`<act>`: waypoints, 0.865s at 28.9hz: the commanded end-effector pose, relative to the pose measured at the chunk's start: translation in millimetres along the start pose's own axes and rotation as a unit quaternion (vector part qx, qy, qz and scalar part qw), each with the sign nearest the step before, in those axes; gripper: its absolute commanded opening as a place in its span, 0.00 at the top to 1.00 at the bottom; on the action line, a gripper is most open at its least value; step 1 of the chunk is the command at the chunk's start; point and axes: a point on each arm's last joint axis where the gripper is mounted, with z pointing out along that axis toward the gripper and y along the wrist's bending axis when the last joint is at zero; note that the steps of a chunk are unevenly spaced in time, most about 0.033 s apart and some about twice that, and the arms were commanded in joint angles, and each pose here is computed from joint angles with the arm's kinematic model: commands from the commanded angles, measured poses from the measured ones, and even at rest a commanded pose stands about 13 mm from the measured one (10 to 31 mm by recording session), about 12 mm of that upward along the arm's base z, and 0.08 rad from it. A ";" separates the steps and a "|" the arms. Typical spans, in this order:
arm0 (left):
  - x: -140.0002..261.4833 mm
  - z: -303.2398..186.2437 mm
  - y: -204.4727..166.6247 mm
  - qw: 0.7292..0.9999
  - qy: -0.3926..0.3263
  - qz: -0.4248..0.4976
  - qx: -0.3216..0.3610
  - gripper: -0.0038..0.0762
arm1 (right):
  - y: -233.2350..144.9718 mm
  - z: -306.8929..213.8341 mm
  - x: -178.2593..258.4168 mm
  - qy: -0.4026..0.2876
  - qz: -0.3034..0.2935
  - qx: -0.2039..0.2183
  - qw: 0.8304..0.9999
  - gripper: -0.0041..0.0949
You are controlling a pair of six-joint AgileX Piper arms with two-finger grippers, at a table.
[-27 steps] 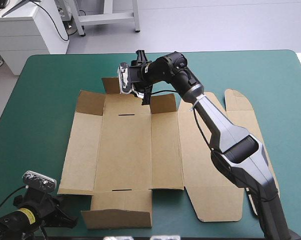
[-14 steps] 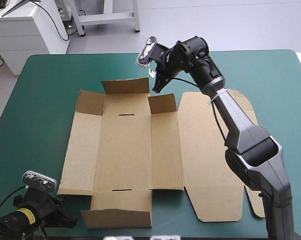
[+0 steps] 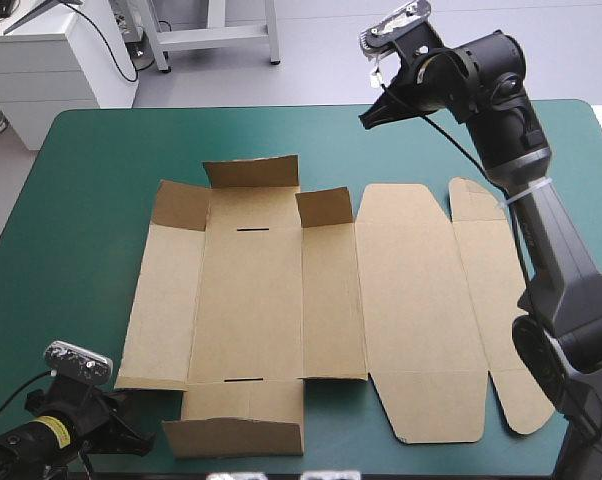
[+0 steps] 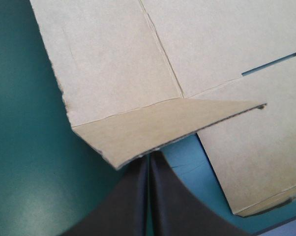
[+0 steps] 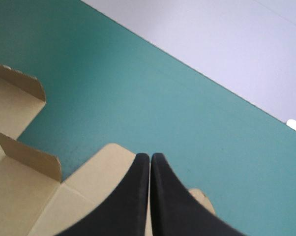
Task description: Fold the box
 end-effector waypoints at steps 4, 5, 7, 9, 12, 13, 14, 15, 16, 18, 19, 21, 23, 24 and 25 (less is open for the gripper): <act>-9.4 -4.6 -0.6 0.999 -0.032 0.000 0.002 0.96 | -28.4 -17.1 44.2 0.068 0.008 0.017 0.997 0.96; -9.6 -4.6 -0.6 0.999 -0.033 0.000 0.002 0.96 | -27.7 -14.3 53.0 0.084 0.011 0.009 0.996 0.96; -10.1 -4.6 -0.7 0.999 -0.036 0.001 0.003 0.96 | -25.8 -15.6 69.9 0.099 0.015 -0.008 0.995 0.96; -10.8 -5.1 -0.7 0.999 -0.039 0.001 0.003 0.96 | -22.1 -18.5 87.0 0.100 0.017 -0.012 0.995 0.96; -14.1 -7.4 -0.9 0.999 -0.052 0.001 0.003 0.96 | -14.8 -30.2 114.6 0.098 0.029 -0.010 0.995 0.96; -15.1 -7.9 -0.9 0.998 -0.056 0.001 0.004 0.96 | -11.7 -33.3 123.6 0.101 0.032 -0.012 0.994 0.96; -16.9 -9.6 -1.0 0.998 -0.063 0.001 0.004 0.96 | -7.3 -37.3 134.9 0.102 0.036 -0.016 0.994 0.96; -18.3 -10.9 -1.1 0.998 -0.068 0.001 0.004 0.96 | -2.5 -41.3 146.2 0.101 0.040 -0.022 0.994 0.96; -19.4 -12.1 -1.1 0.997 -0.071 0.001 0.004 0.96 | 2.4 -42.3 157.9 0.103 0.044 -0.029 0.993 0.96; -20.7 -13.8 -0.6 0.997 -0.075 0.003 0.001 0.96 | 9.9 -52.4 177.2 0.088 0.049 -0.032 0.994 0.96; -21.5 -14.9 -0.5 0.997 -0.077 0.003 0.000 0.96 | 12.6 -59.1 184.1 0.080 0.053 -0.034 0.995 0.96; -21.7 -15.4 -0.4 0.997 -0.077 0.003 0.000 0.96 | 19.1 -70.0 200.7 0.078 0.059 -0.041 0.994 0.96; -21.9 -15.4 -0.4 0.997 -0.078 0.003 0.000 0.96 | 23.0 -79.1 212.7 0.075 0.060 -0.042 0.994 0.96; -21.9 -15.4 -0.4 0.997 -0.078 0.002 0.000 0.96 | 24.7 -83.6 217.9 0.073 0.063 -0.042 0.995 0.96; -21.9 -15.4 -0.4 0.997 -0.078 0.002 0.000 0.96 | 25.8 -87.5 221.7 0.071 0.065 -0.041 0.995 0.96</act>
